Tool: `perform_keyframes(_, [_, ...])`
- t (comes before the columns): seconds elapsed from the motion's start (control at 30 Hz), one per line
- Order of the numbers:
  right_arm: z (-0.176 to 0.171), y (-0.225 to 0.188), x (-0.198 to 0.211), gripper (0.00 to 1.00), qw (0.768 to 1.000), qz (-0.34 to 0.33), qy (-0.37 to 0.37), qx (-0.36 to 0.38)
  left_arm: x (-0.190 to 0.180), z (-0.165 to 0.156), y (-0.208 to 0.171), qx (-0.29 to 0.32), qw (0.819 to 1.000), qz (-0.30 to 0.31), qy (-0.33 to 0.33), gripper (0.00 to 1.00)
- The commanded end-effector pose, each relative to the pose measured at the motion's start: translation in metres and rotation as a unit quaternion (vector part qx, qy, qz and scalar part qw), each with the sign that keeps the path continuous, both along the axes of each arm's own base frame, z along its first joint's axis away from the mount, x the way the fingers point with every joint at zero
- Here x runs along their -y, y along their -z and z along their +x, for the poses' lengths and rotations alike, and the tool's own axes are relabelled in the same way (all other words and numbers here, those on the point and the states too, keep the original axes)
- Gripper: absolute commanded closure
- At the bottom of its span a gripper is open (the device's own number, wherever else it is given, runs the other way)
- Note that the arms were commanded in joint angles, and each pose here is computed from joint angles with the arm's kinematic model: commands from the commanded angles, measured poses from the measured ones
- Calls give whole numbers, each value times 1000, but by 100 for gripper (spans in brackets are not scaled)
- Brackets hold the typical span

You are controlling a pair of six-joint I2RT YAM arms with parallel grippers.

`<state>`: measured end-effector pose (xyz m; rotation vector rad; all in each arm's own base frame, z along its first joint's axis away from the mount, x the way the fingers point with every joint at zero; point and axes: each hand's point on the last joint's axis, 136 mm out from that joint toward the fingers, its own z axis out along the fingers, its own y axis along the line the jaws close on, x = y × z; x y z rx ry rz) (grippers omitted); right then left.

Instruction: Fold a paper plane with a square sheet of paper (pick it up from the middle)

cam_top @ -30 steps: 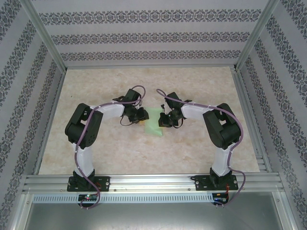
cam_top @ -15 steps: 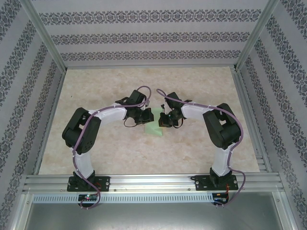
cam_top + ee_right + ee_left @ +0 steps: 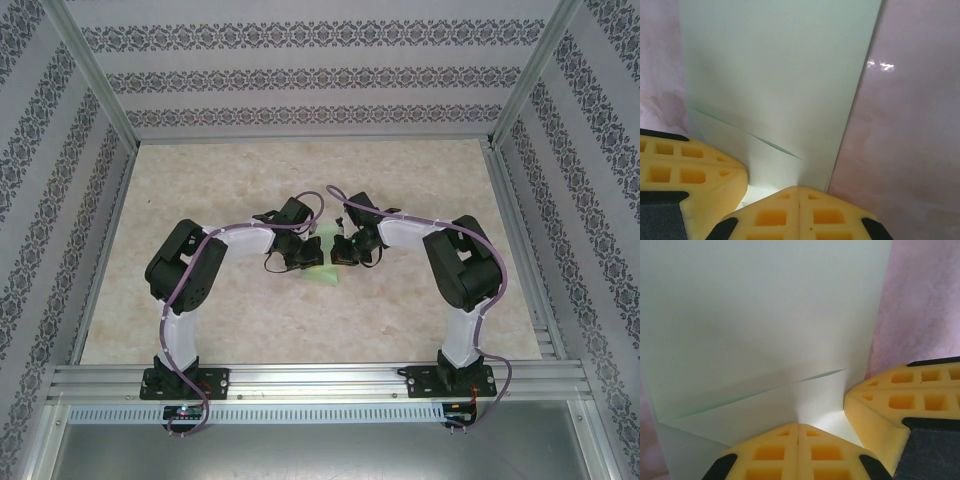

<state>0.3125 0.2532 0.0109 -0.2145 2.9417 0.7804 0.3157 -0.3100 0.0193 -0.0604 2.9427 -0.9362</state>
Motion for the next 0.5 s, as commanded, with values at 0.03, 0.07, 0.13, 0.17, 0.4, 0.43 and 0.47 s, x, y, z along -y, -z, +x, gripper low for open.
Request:
perform_keyframes(0.03, [-17,8,13,95,999,-27,11,-25,-22,-18,33,-51,996,70,-24,98])
perform_keyframes(0.07, [-14,-2,10,94,1000,-14,13,-16,-23,-20,36,-56,995,74,-25,98])
perform_keyframes(0.13, [-10,-22,2,94,1000,16,16,1,-26,-25,42,-68,994,77,-29,99])
perform_keyframes(0.17, [-12,-30,-1,93,999,29,15,3,-28,-27,44,-72,994,81,-32,99])
perform_keyframes(0.4, [-45,-44,-4,84,999,49,-6,-1,-32,-31,48,-77,992,88,-35,99])
perform_keyframes(0.43, [-47,-45,-7,84,999,49,-8,-1,-32,-31,49,-78,992,89,-35,99])
perform_keyframes(0.47, [-50,-43,-9,84,999,49,-11,-3,-32,-31,48,-78,992,88,-36,99])
